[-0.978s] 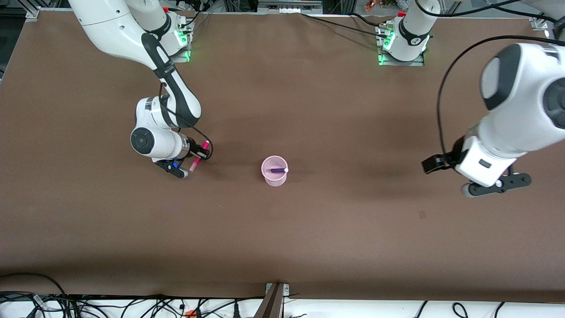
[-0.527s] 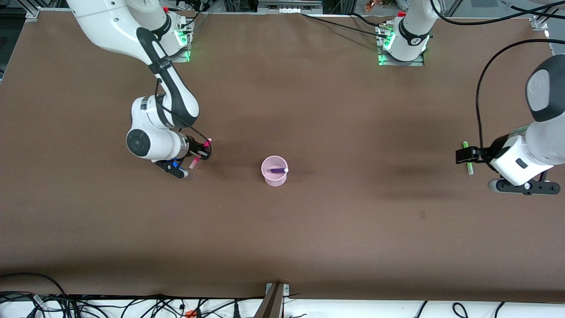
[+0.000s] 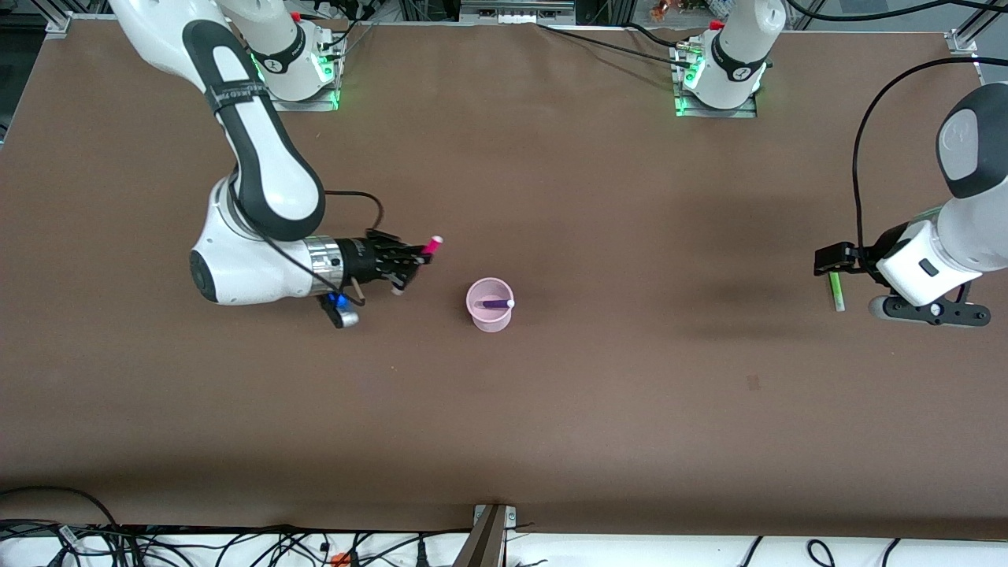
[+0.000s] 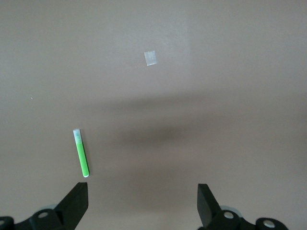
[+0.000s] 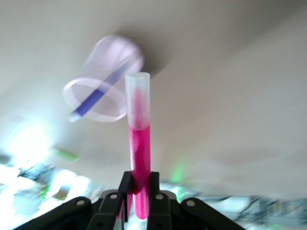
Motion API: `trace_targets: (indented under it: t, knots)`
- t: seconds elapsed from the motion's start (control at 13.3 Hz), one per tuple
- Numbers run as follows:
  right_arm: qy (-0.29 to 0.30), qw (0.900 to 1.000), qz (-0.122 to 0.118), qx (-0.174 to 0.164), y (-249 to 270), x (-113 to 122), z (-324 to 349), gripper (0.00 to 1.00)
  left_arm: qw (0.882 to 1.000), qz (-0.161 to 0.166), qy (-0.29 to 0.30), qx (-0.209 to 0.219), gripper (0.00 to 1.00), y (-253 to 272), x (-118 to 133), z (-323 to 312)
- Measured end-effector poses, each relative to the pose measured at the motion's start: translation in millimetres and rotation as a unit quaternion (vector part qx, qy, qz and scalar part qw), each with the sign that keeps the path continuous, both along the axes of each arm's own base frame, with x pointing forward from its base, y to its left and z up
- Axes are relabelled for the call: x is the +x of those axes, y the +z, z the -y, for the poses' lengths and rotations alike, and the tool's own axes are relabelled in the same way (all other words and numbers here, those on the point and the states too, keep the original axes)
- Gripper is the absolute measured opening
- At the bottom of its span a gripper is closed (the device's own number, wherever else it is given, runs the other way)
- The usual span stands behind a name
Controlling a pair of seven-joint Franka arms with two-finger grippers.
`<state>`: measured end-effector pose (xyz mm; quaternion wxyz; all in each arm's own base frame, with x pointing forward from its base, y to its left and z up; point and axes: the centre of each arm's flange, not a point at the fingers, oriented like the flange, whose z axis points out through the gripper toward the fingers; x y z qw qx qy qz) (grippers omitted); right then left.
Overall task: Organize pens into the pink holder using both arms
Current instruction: 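Carry the pink marker over the cup with the right gripper, then release the pink marker into the cup and raise the right gripper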
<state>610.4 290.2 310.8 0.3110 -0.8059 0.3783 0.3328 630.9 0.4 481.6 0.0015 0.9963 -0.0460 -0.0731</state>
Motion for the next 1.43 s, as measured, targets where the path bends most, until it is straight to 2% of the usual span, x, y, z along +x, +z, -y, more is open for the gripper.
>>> trace_targets:
  t: [0.15, 0.3, 0.6, 0.83, 1.05, 1.2, 1.28, 1.43]
  knots:
    - [-0.066, 0.996, -0.015, 0.055, -14, 5, -32, 0.17, 1.000, 0.001, -0.001, 0.000, 1.00, -1, 0, 1]
    - [-0.104, 0.991, -0.022, 0.075, -33, 3, -67, 0.17, 1.000, 0.002, -0.001, 0.000, 1.00, -1, 0, 1]
    - [-0.143, 0.984, -0.044, 0.095, -62, 2, -93, 0.17, 1.000, 0.003, -0.003, 0.000, 1.00, -1, 1, 4]
    - [-0.148, 0.983, -0.050, 0.095, -69, 0, -97, 0.17, 1.000, 0.003, -0.007, 0.000, 1.00, -1, 1, 8]
    - [-0.170, 0.977, -0.075, 0.103, -89, -1, -96, 0.17, 1.000, 0.003, -0.011, 0.000, 1.00, -1, 1, 14]
    - [-0.175, 0.976, -0.082, 0.100, -101, -2, -94, 0.17, 1.000, 0.003, -0.012, 0.000, 1.00, -1, 1, 15]
    - [-0.177, 0.976, -0.083, 0.099, -103, -1, -91, 0.21, 1.000, 0.003, -0.012, 0.000, 1.00, -1, 1, 15]
    - [-0.184, 0.975, -0.076, 0.099, -99, 8, -82, 0.41, 1.000, 0.006, -0.012, 0.000, 1.00, 0, 1, 15]
